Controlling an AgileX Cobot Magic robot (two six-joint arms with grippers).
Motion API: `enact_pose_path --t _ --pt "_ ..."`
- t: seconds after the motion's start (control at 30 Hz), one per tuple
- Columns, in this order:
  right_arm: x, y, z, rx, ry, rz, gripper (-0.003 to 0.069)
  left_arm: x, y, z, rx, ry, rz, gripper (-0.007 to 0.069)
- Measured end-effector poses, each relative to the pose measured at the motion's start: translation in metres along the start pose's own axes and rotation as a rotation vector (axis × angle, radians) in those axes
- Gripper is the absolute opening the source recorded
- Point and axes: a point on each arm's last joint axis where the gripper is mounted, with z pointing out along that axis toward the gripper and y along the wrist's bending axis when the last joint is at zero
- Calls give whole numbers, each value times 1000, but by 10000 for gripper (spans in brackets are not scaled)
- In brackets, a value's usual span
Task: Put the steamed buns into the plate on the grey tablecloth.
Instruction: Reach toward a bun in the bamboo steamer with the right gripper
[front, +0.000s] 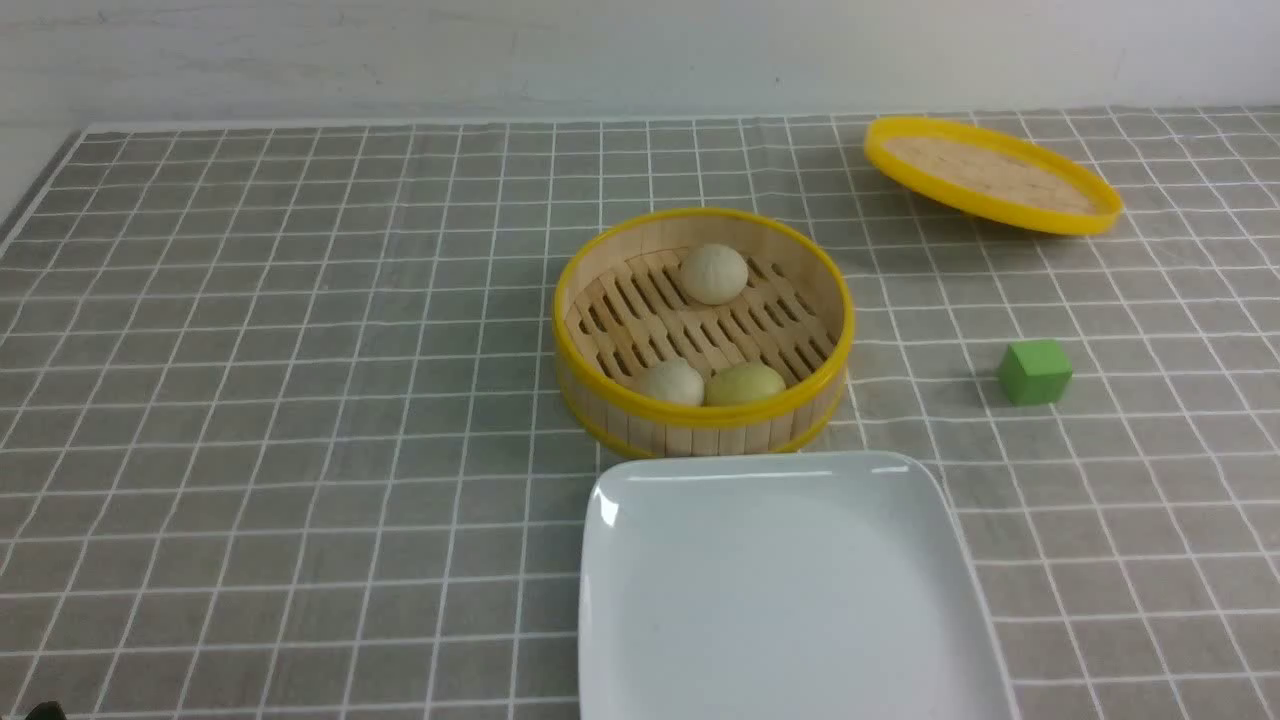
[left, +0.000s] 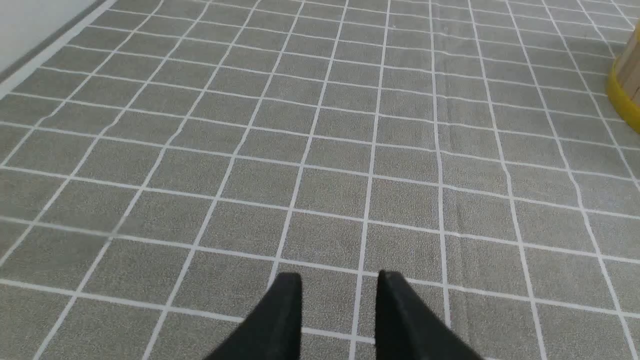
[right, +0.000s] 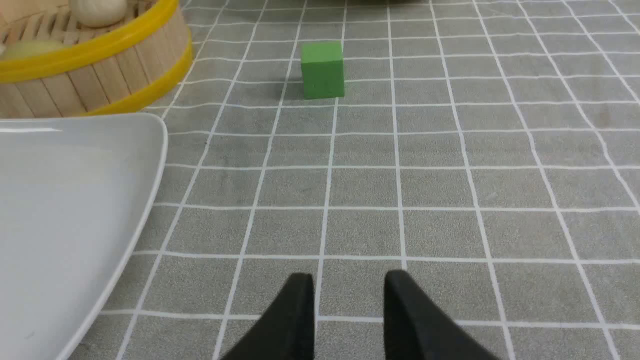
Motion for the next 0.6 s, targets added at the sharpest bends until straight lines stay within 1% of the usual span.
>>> enact_pose_path --t 0.6 --pt "0 0 0 0 0 0 238 0 0 0 0 0 0 241"
